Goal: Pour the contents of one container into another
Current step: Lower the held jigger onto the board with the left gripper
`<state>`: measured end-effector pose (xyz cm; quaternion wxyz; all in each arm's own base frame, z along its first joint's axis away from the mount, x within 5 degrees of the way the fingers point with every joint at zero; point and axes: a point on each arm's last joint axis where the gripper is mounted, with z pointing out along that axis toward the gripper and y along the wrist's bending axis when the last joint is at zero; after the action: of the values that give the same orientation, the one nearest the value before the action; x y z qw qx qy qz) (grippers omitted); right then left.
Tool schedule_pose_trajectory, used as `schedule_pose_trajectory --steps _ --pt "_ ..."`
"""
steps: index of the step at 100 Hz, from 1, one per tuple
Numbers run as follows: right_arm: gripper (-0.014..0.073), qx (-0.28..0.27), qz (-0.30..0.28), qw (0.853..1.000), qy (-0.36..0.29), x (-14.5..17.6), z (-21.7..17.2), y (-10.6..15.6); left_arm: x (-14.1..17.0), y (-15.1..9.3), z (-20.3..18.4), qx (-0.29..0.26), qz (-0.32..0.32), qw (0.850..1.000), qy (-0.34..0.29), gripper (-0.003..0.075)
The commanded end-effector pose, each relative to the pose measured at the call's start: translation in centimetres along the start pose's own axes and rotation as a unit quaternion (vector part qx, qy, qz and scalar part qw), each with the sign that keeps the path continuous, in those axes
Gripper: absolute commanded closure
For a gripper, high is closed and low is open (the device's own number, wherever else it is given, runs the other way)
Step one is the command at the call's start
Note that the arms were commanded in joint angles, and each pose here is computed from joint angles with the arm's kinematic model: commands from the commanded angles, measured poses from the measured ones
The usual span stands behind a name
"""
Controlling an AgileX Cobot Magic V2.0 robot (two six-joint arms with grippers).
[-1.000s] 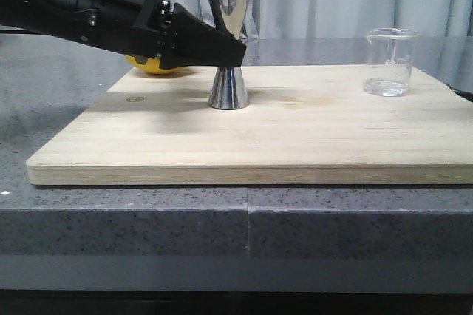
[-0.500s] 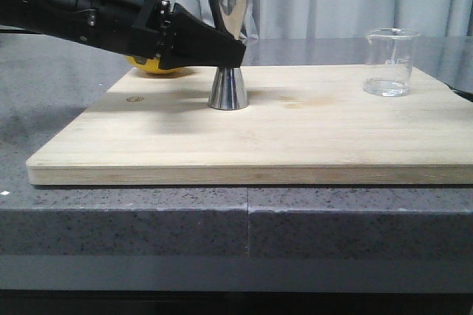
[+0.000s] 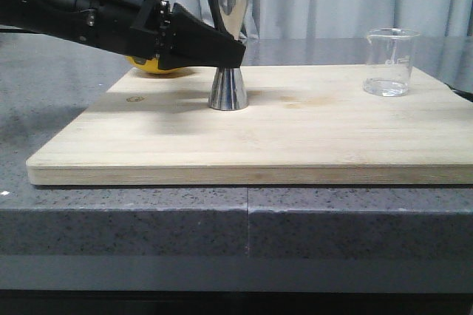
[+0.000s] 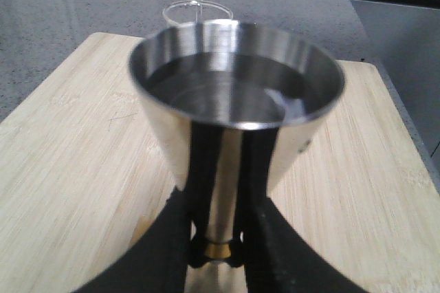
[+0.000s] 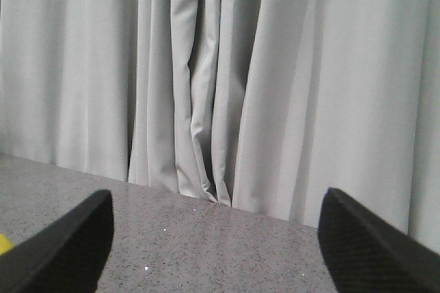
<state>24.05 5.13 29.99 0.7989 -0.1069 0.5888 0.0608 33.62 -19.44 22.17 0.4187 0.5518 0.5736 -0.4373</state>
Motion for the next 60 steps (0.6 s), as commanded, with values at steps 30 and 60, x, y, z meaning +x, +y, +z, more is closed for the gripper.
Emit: schedule_pose_trajectory --steps 30,60 --pt "0.004 0.007 -0.002 0.998 -0.064 -2.26 0.22 -0.27 -2.97 -1.18 -0.81 0.033 0.038 0.998 -0.037 0.0739" --pt "0.004 0.007 -0.002 0.998 -0.064 -2.26 0.22 -0.27 -2.92 -1.14 -0.81 0.03 0.037 0.998 -0.035 0.0598"
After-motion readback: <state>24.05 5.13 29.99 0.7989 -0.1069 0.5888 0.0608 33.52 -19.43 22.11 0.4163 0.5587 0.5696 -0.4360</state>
